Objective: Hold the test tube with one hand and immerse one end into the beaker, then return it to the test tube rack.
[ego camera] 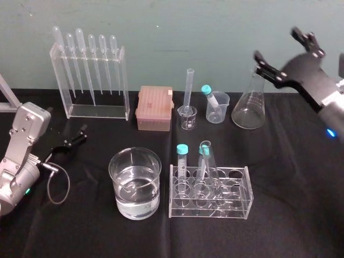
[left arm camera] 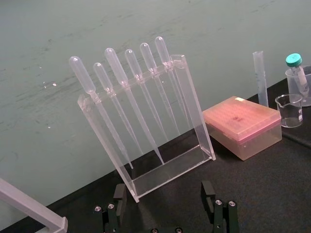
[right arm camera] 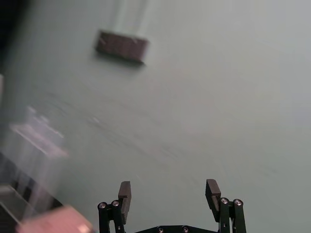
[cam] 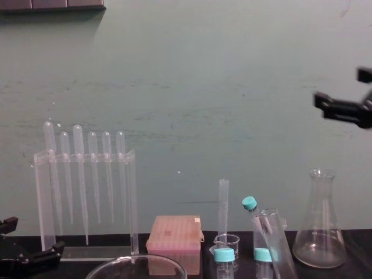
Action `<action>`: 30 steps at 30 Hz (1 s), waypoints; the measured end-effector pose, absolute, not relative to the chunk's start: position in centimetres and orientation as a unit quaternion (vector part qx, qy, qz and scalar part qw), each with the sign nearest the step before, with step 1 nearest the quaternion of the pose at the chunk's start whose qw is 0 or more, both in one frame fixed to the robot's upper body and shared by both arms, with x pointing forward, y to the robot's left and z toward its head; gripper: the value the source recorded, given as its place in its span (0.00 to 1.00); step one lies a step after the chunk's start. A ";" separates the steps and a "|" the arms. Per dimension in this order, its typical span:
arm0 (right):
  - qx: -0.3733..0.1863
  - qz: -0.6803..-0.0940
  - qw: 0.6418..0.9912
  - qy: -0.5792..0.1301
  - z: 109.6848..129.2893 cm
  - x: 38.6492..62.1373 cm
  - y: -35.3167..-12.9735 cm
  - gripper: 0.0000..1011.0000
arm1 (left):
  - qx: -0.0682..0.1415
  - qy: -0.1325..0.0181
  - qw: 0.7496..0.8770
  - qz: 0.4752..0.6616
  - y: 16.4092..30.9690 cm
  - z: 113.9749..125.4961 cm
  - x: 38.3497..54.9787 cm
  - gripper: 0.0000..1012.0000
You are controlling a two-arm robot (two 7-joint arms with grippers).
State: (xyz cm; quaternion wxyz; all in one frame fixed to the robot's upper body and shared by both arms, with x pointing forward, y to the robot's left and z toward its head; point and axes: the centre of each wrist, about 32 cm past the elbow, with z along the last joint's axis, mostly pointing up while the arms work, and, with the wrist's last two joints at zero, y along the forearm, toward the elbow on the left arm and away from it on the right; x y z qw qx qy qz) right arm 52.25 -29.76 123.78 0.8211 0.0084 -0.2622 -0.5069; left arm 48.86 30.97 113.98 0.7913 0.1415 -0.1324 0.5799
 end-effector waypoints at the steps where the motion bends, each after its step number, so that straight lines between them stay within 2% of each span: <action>1: 0.021 -0.491 0.830 -0.264 124.2 52.2 -29.2 0.99 | 0.142 -0.132 0.791 0.580 31.0 114.0 48.9 0.99; 6: 0.062 -0.436 0.861 -0.253 125.3 51.7 -27.6 0.99 | 0.142 -0.132 0.791 0.580 31.0 114.0 48.9 0.99; 14: 0.085 -0.374 0.897 -0.219 125.1 50.5 -26.5 0.99 | 0.142 -0.132 0.791 0.580 31.0 114.0 48.9 0.99; 30: 0.072 -0.343 0.923 -0.157 123.0 48.5 -26.0 0.99 | 0.142 -0.132 0.791 0.580 31.0 114.0 48.9 0.99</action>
